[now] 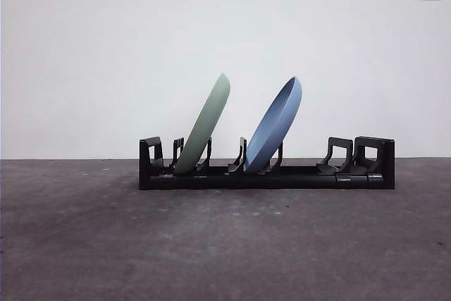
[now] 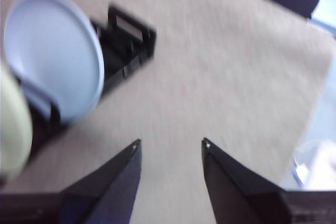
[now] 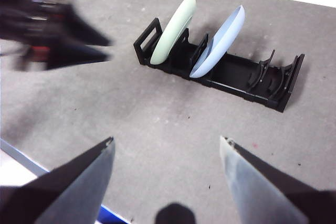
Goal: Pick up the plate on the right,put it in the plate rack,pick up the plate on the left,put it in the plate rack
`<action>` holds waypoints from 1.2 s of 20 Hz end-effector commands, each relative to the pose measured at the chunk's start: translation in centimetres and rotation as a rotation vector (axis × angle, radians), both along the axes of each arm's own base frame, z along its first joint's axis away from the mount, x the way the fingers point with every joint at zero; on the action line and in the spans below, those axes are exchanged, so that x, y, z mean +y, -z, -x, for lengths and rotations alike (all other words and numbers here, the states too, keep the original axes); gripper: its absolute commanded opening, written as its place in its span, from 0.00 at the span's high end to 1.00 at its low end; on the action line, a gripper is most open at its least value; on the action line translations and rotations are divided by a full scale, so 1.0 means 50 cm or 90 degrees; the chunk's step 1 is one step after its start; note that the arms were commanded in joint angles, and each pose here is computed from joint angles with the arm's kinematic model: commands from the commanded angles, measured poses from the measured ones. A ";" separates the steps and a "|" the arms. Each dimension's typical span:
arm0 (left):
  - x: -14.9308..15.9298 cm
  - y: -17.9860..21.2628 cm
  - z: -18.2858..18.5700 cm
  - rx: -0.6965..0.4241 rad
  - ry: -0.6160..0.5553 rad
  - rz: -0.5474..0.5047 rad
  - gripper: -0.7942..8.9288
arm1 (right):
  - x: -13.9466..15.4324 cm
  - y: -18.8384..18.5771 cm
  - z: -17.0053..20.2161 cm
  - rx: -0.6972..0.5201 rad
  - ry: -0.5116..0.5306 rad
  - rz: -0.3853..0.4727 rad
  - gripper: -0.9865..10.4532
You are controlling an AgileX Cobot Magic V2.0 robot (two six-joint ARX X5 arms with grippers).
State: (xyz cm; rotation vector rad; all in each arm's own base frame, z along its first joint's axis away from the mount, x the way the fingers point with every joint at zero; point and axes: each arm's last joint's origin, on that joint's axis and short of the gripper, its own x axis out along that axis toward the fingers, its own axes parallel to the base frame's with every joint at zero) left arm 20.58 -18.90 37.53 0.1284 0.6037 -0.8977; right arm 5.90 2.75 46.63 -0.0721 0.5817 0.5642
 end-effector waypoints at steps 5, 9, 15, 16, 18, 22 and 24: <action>0.104 -0.045 0.121 0.046 0.008 -0.047 0.72 | 0.020 0.073 -0.035 0.118 -0.076 -0.007 0.61; 0.151 -0.063 0.173 0.045 0.008 -0.046 0.72 | 0.027 0.105 -0.049 0.159 -0.100 -0.003 0.61; 0.166 -0.073 0.190 0.028 0.008 -0.032 0.72 | 0.028 0.108 -0.051 0.161 -0.101 -0.001 0.66; 0.165 -0.073 0.190 0.028 0.008 -0.032 0.72 | 0.028 0.108 -0.051 0.160 -0.103 0.001 0.71; 0.165 -0.072 0.189 0.028 0.008 -0.032 0.73 | 0.028 0.108 -0.051 0.160 -0.103 0.001 0.79; 0.165 -0.073 0.189 0.028 0.008 -0.032 0.91 | 0.028 0.108 -0.051 0.154 -0.110 0.007 0.91; 0.165 -0.073 0.189 0.027 0.009 -0.032 0.93 | 0.028 0.108 -0.051 0.154 -0.110 0.007 0.92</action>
